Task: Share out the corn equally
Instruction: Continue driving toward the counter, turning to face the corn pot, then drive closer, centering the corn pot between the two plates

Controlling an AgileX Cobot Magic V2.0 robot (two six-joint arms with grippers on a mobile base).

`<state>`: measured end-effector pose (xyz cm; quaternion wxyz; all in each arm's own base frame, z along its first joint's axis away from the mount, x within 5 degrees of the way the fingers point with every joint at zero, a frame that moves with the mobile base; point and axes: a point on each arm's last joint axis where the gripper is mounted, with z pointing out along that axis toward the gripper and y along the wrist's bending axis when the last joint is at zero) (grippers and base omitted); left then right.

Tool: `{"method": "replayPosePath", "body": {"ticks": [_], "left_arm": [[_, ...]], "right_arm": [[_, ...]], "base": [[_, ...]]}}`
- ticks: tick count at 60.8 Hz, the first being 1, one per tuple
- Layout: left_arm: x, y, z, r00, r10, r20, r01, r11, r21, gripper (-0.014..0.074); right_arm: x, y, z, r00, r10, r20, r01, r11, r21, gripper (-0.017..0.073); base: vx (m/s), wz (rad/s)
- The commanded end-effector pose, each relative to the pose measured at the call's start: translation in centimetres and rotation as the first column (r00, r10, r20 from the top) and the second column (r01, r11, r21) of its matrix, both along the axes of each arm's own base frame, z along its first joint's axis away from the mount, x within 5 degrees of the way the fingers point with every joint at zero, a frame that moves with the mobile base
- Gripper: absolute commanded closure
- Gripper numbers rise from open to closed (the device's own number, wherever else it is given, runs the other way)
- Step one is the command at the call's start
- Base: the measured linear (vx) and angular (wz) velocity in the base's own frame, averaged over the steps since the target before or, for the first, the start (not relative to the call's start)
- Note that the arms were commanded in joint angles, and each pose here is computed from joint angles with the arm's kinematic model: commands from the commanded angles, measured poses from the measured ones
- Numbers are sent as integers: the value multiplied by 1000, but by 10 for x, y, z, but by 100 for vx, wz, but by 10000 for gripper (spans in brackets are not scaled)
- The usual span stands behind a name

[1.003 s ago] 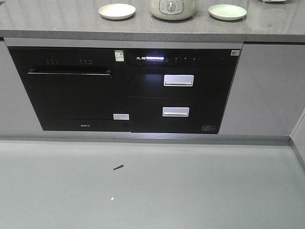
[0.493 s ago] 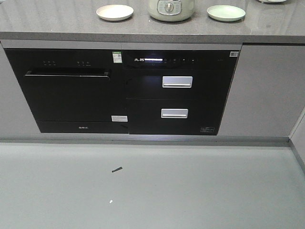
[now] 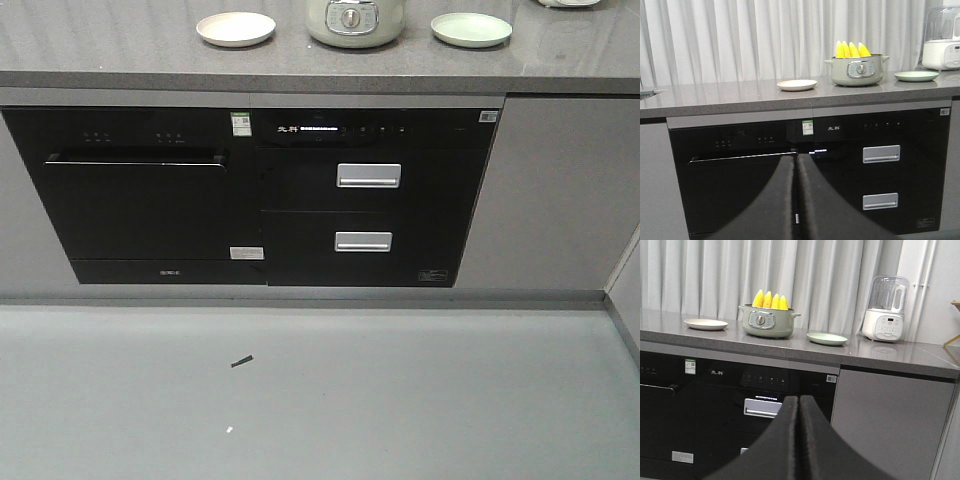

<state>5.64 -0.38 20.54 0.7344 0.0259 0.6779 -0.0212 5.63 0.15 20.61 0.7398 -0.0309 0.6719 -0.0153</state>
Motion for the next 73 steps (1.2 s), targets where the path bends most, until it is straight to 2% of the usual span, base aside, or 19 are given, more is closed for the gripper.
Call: {"method": "replayPosePath", "body": {"ticks": [1,73], "left_arm": [[-2,0,6,996,-8,85,9,1000,-10,601],[-2,0,6,996,-8,85,9,1000,-10,601]], "right_arm": [[-1,0,5,997,-1,79,2,1000,-11,564],[-1,0,5,997,-1,79,2,1000,-11,564]], "base": [[5,-2],[7,-3]]}}
